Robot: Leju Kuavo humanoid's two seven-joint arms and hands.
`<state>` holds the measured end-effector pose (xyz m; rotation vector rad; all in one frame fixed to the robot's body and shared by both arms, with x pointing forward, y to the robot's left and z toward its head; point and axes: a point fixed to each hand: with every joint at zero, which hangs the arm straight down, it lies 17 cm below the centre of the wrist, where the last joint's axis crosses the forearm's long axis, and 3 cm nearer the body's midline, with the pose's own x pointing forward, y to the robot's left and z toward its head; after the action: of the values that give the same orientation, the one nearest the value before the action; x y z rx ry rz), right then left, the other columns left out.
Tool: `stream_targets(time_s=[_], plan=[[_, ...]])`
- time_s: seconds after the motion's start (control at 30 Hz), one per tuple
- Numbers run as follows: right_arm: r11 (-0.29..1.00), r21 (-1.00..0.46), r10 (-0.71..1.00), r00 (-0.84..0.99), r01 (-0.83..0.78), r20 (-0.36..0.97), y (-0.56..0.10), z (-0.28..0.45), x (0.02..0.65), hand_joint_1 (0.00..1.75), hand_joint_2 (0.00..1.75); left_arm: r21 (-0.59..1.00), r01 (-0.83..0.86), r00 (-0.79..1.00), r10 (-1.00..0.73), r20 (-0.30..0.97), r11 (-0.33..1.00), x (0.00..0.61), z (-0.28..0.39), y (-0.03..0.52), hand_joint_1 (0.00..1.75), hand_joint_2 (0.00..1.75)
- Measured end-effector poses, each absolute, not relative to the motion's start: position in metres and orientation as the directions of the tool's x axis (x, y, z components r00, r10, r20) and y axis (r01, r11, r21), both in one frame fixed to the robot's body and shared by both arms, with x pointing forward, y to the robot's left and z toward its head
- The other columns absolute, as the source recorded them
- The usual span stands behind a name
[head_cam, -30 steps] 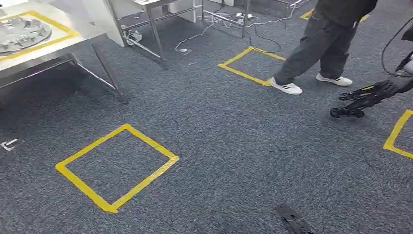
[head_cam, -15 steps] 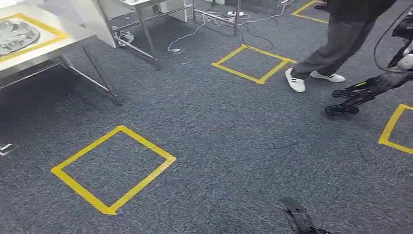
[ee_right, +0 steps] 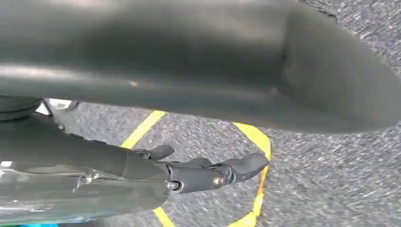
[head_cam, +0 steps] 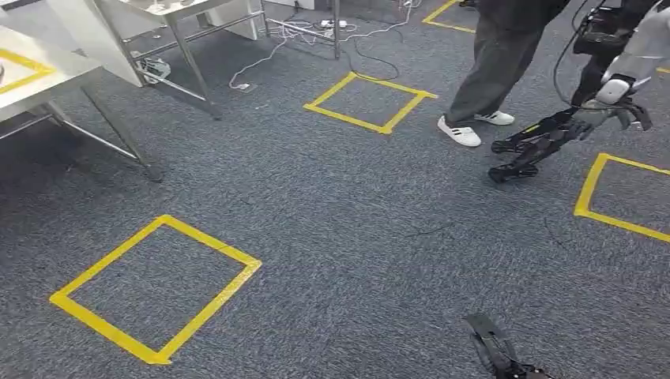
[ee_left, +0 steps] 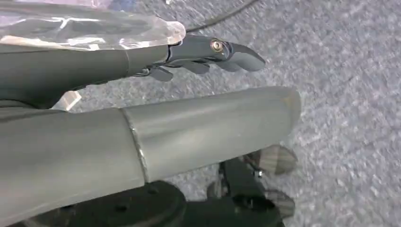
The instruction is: Take the parts from the cabinet and place them on the table.
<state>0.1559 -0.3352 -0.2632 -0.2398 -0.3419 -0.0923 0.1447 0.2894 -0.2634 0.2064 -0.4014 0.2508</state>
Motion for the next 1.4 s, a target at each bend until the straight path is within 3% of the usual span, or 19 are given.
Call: stream_targets(time_s=[0.37,0.7,1.4], plan=[[0.962,-0.237,-0.057,0.945,0.138,0.321,-0.349,-0.265,0.146,0.0,0.0,0.143,-0.299,0.881,0.215,0.421,0.944,0.145,-0.263,0.295,0.0,0.0],[0.96,-0.245,-0.057,0.949,0.137,0.309,-0.355,-0.265,0.144,0.0,0.0,0.155,-0.31,0.876,0.219,0.43,0.938,0.146,-0.262,0.339,0.0,0.0],[0.958,-0.245,-0.071,0.949,0.151,0.307,-0.356,-0.266,0.141,0.0,0.0,0.191,-0.286,0.881,0.18,0.437,0.939,0.146,-0.261,0.35,0.0,0.0]])
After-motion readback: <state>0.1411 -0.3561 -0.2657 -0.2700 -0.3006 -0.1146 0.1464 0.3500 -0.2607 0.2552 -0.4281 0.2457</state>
